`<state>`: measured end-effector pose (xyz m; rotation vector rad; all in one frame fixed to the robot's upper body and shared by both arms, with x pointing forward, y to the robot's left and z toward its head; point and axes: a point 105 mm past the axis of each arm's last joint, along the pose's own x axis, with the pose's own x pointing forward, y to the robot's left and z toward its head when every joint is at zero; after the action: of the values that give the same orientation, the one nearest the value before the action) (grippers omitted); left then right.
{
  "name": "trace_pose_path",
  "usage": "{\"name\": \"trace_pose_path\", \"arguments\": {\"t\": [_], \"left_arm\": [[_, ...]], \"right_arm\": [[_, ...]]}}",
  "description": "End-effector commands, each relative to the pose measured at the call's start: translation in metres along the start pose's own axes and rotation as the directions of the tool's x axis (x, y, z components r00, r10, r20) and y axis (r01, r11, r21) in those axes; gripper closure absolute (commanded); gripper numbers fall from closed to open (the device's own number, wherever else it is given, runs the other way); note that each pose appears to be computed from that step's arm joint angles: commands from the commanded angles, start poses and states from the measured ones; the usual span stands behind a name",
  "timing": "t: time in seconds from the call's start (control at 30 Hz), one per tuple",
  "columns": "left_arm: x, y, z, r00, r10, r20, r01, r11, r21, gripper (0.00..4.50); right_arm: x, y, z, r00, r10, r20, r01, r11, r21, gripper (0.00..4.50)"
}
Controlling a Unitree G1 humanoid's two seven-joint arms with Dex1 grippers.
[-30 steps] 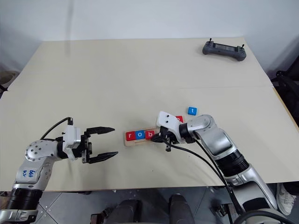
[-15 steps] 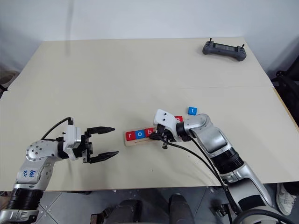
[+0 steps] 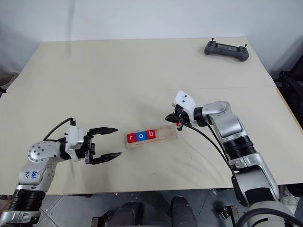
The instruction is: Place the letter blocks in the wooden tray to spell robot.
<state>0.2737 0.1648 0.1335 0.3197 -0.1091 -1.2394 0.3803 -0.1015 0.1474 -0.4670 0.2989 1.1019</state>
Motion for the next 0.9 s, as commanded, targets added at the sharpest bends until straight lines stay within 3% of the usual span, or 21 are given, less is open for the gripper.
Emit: {"name": "trace_pose_path", "arguments": {"t": [0.03,0.37,0.7,0.9], "left_arm": [[0.002,0.002,0.005,1.000,-0.002,0.012,0.001,1.000,0.028,0.00],[0.002,0.002,0.006,1.000,0.004,0.012,-0.004,1.000,0.029,0.00],[0.004,0.001,0.005,1.000,-0.003,0.018,0.002,1.000,0.025,0.00],[0.003,0.000,0.005,1.000,-0.010,0.016,0.010,1.000,0.024,0.00]], "right_arm": [[0.005,-0.005,0.005,1.000,-0.012,-0.004,0.011,0.998,-0.062,4.45],[0.005,0.020,-0.008,0.987,0.144,-0.073,-0.149,0.986,-0.080,4.45],[0.000,0.023,-0.010,0.989,0.128,-0.069,-0.134,0.987,-0.091,4.45],[-0.009,0.016,0.004,0.995,0.096,0.015,-0.093,0.989,-0.116,4.45]]}}
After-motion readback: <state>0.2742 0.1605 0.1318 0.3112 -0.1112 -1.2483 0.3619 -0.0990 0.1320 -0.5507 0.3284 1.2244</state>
